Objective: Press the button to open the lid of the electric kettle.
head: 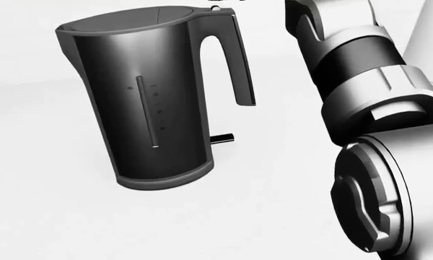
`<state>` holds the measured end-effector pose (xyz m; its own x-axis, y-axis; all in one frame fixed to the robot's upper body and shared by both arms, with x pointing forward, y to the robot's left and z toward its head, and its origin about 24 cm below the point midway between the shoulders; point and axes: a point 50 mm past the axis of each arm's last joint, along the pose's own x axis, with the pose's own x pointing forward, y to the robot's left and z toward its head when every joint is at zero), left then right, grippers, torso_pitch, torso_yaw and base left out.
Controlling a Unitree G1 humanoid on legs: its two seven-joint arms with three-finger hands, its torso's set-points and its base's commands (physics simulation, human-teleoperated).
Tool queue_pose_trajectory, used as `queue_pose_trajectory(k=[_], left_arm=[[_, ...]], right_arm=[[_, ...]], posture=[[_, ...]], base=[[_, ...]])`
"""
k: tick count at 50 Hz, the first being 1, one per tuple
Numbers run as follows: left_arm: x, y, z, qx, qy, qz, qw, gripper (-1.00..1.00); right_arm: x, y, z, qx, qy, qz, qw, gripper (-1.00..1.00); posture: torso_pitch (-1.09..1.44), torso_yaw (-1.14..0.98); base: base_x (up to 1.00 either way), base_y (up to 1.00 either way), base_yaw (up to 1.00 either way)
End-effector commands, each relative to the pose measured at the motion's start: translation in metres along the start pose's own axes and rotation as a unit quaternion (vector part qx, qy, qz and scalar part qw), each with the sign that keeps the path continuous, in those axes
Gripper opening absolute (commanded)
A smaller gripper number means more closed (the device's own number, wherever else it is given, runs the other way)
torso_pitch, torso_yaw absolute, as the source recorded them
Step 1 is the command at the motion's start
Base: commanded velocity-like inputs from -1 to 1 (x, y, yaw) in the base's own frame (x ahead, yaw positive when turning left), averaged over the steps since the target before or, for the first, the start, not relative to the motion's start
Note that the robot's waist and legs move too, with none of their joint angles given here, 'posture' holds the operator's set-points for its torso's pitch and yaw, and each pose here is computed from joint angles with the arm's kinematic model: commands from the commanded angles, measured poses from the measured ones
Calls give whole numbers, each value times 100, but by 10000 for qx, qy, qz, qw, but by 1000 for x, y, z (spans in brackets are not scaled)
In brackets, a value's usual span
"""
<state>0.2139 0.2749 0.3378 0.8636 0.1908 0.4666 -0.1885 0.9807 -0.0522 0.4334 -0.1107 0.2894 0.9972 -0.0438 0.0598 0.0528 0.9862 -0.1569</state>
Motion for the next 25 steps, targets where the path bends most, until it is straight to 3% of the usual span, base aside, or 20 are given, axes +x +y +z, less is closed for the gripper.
queue_pose_trajectory(k=[1,12,25], left_arm=[[0,1,12,13,-297,46,9995,100],[0,2,13,8,-312,51,9995,100],[-1,2,12,10,-304,51,9995,100]], right_arm=[[-2,-5,30,3,-548,-271,9981,100],[-2,-8,24,-135,-401,-558,9975,100],[-3,-4,26,127,-362,-460,9982,100]], posture=[[-40,0],[-40,0],[-40,0]], base=[[0,0,0],[0,0,0],[0,0,0]])
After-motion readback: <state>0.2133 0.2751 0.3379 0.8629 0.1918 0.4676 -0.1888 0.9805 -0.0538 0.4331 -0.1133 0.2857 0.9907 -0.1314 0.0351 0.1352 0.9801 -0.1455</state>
